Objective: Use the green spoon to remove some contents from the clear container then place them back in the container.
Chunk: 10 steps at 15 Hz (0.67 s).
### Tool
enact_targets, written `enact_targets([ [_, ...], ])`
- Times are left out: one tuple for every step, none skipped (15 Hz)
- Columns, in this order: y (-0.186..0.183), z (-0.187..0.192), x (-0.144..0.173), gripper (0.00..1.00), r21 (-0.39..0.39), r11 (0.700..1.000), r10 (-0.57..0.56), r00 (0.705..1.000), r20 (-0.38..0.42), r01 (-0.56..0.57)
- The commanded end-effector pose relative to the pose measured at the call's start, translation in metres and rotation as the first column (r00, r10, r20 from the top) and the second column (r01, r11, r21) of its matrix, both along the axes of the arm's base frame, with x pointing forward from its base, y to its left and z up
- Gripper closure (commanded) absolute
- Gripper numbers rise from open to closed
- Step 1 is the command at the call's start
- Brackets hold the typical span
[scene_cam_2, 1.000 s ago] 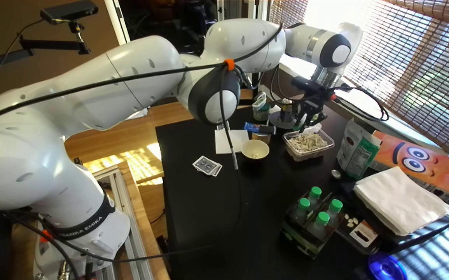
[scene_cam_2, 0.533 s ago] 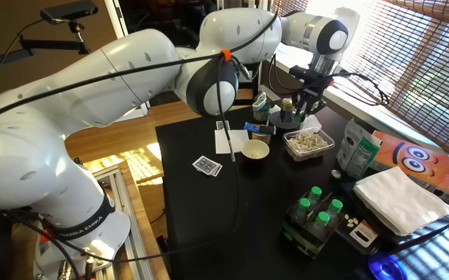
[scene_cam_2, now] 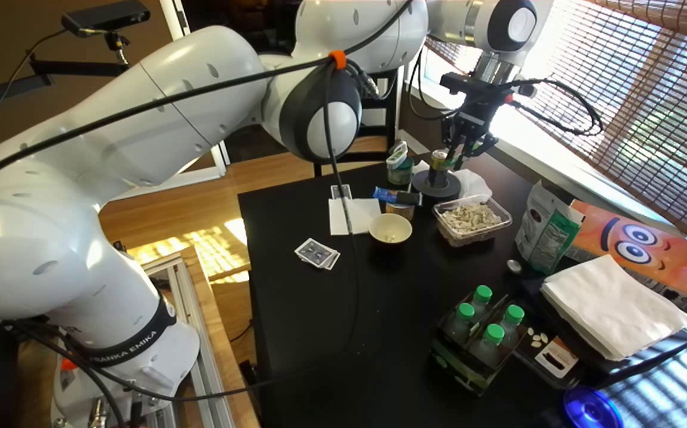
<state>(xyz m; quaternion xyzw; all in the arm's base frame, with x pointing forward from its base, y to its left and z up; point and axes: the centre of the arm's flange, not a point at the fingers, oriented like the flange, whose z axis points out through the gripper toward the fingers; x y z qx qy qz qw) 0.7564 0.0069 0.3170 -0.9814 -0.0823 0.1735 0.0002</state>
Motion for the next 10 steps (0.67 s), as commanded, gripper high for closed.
enact_targets([
  [-0.001,0.007,-0.076,0.94,-0.009,1.0,-0.022,1.0,0.0,0.022],
  [-0.001,0.009,-0.076,0.94,-0.006,1.0,-0.026,1.0,0.005,0.026],
  [-0.002,0.009,-0.076,0.94,0.002,1.0,-0.026,1.0,0.004,0.026],
  [-0.002,0.01,-0.076,0.94,-0.001,1.0,-0.03,1.0,0.009,0.03],
  [-0.003,0.011,-0.076,0.94,0.001,1.0,-0.029,0.999,0.014,0.029],
  [-0.001,0.017,-0.001,0.94,-0.003,1.0,-0.013,1.0,0.012,0.013],
  [-0.002,0.017,-0.001,0.75,-0.003,1.0,-0.013,1.0,0.013,0.013],
  [-0.002,0.016,-0.001,0.75,-0.003,1.0,-0.013,1.0,0.012,0.013],
  [-0.001,0.016,-0.001,0.75,-0.003,1.0,-0.013,1.0,0.012,0.013],
  [-0.001,0.016,-0.001,0.75,-0.003,1.0,-0.013,1.0,0.011,0.013],
])
